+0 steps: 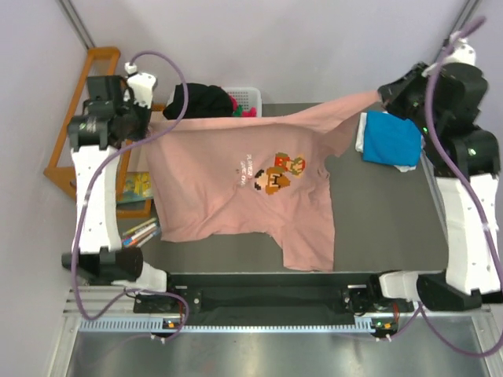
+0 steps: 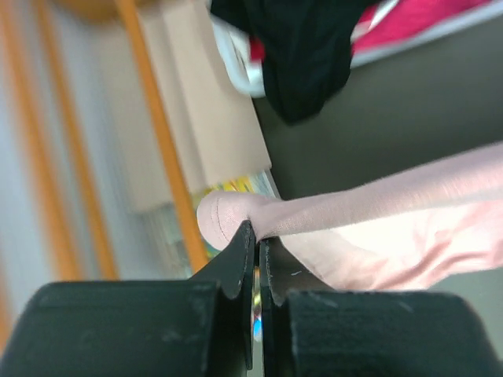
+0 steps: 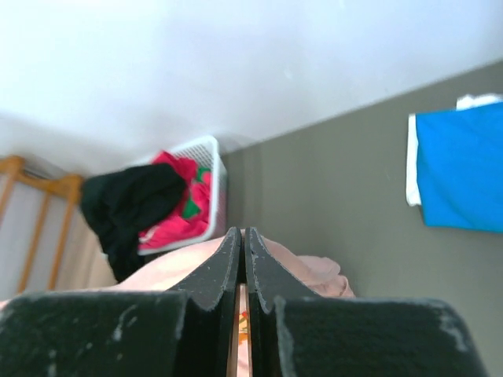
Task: Fold and stack the t-shirts
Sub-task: Flatten the tshirt out
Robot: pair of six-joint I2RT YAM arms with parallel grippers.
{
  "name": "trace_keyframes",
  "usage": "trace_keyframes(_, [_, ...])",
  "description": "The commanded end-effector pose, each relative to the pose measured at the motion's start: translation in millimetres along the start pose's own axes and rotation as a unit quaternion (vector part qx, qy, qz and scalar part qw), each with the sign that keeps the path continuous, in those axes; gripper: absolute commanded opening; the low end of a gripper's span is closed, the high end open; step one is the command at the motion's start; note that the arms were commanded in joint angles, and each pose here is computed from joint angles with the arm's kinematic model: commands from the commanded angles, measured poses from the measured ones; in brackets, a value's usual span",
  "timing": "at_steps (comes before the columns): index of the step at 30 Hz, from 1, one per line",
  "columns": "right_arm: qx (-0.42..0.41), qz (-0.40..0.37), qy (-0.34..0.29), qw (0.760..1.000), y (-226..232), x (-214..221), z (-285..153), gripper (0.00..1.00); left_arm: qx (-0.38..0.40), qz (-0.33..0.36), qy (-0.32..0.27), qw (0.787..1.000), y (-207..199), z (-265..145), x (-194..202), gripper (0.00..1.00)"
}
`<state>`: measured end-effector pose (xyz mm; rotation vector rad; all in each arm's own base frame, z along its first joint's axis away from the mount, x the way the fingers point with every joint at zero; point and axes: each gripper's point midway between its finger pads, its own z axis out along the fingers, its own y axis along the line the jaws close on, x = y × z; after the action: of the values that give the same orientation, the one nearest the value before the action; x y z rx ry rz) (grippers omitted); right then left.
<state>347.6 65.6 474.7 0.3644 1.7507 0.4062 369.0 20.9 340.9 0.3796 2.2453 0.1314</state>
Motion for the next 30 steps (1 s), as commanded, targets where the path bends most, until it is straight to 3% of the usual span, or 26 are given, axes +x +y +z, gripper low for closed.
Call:
trace_keyframes(1, [-0.037,0.000,-0.115,0.993,6.9,-54.3,-87.3,0.00,-0.027,0.048,-0.152,0.987,-3.6,-113.3,-35.1,0.00])
trace_keyframes(5, [-0.044,-0.006,-0.155,0.987,-1.9,-55.1,-137.2,0.00,-0.038,0.079,-0.252,0.964,-24.6,-193.0,-28.0,0.00])
trace_keyframes(8, [-0.064,-0.005,-0.196,0.979,-3.3,-61.6,-182.1,0.00,-0.048,0.104,-0.280,0.953,-34.8,-228.8,-13.0,0.00])
trace_keyframes(14, [-0.104,0.010,-0.292,0.951,-5.9,-91.0,-273.9,0.00,-0.056,0.139,-0.306,0.940,-52.2,-269.1,17.0,0.00])
trace_keyframes(20, [-0.138,0.025,-0.365,0.920,-10.7,-124.8,-347.8,0.00,-0.053,0.143,-0.342,0.927,-62.4,-300.3,17.6,0.00])
trace_keyframes(26, [-0.135,0.029,-0.380,0.915,-16.3,-137.0,-356.0,0.00,-0.060,0.133,-0.406,0.902,-64.5,-339.1,-6.2,0.00])
trace_keyframes(28, [-0.118,0.028,-0.377,0.918,-20.7,-135.8,-344.3,0.00,-0.049,0.132,-0.401,0.905,-66.1,-332.3,-7.6,0.00])
trace_keyframes(30, [-0.089,0.018,-0.348,0.933,-24.7,-122.2,-308.9,0.00,-0.022,0.121,-0.364,0.923,-68.6,-297.6,-0.2,0.00])
